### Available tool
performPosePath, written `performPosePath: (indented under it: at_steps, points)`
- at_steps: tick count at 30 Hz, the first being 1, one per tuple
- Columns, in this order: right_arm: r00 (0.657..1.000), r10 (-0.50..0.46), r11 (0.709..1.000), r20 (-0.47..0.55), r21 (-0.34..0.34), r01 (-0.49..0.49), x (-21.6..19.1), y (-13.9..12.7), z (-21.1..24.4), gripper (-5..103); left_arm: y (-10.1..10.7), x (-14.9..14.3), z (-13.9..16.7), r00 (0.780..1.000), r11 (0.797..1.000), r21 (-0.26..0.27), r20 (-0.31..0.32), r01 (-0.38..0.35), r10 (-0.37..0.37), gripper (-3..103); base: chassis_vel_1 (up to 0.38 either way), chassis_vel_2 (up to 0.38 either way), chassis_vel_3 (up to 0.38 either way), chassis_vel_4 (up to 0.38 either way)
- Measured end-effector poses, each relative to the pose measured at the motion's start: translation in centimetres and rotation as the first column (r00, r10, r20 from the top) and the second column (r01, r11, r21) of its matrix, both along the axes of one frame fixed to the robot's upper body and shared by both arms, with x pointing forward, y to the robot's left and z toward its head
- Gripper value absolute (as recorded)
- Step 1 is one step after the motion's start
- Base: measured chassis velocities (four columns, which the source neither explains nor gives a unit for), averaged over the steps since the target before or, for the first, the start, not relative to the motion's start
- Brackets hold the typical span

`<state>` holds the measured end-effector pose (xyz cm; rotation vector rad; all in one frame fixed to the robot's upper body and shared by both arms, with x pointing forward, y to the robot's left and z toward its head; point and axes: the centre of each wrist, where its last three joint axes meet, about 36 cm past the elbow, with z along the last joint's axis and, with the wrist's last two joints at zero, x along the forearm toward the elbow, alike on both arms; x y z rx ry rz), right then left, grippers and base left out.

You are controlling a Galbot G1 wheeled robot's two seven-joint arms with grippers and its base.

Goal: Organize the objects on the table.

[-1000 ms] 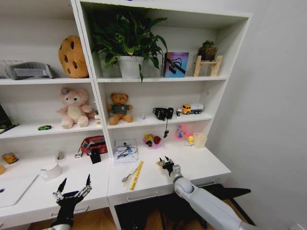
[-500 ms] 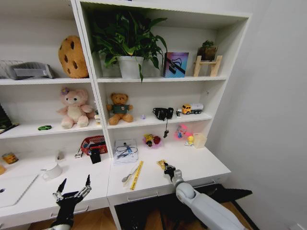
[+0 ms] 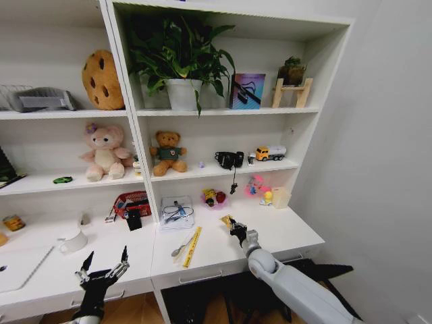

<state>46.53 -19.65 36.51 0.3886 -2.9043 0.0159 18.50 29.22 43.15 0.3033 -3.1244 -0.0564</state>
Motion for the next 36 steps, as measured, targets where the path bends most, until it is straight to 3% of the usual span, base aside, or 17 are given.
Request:
performPosePath:
  at_steps: [5, 10, 15, 26, 36]
  points:
    - [1.0, -0.005, 1.0, 0.021, 0.004, 0.005, 3.6, 0.1, 2.0, 0, 0.0, 0.0, 0.2, 1.0, 1.0, 0.002, 0.003, -0.001, 0.001, 100, 0.0, 0.0, 0.0, 0.0]
    - [1.0, 0.012, 0.999, 0.0, -0.048, -0.012, 6.7, 0.6, 0.4, 0, 0.2, -0.3, 0.4, 1.0, 1.0, 0.004, 0.001, -0.007, 0.007, 100, 0.0, 0.0, 0.0, 0.0]
    - [1.0, 0.021, 0.998, -0.009, -0.058, -0.021, 8.8, 1.6, -0.3, 0, 0.4, -0.4, 0.4, 1.0, 1.0, 0.001, 0.001, -0.012, 0.012, 100, 0.0, 0.0, 0.0, 0.0]
    - [0.998, 0.055, 0.991, 0.014, -0.123, -0.052, 17.2, 5.8, -1.7, 0, 1.1, -0.3, 0.2, 1.0, 1.0, -0.007, -0.001, -0.019, 0.019, 100, 0.0, 0.0, 0.0, 0.0]
    - [1.0, 0.024, 0.982, 0.006, -0.189, -0.022, 19.4, 4.6, -3.5, 0, 1.6, -0.2, -0.1, 1.0, 1.0, -0.014, -0.004, -0.023, 0.023, 100, 0.0, 0.0, 0.0, 0.0]
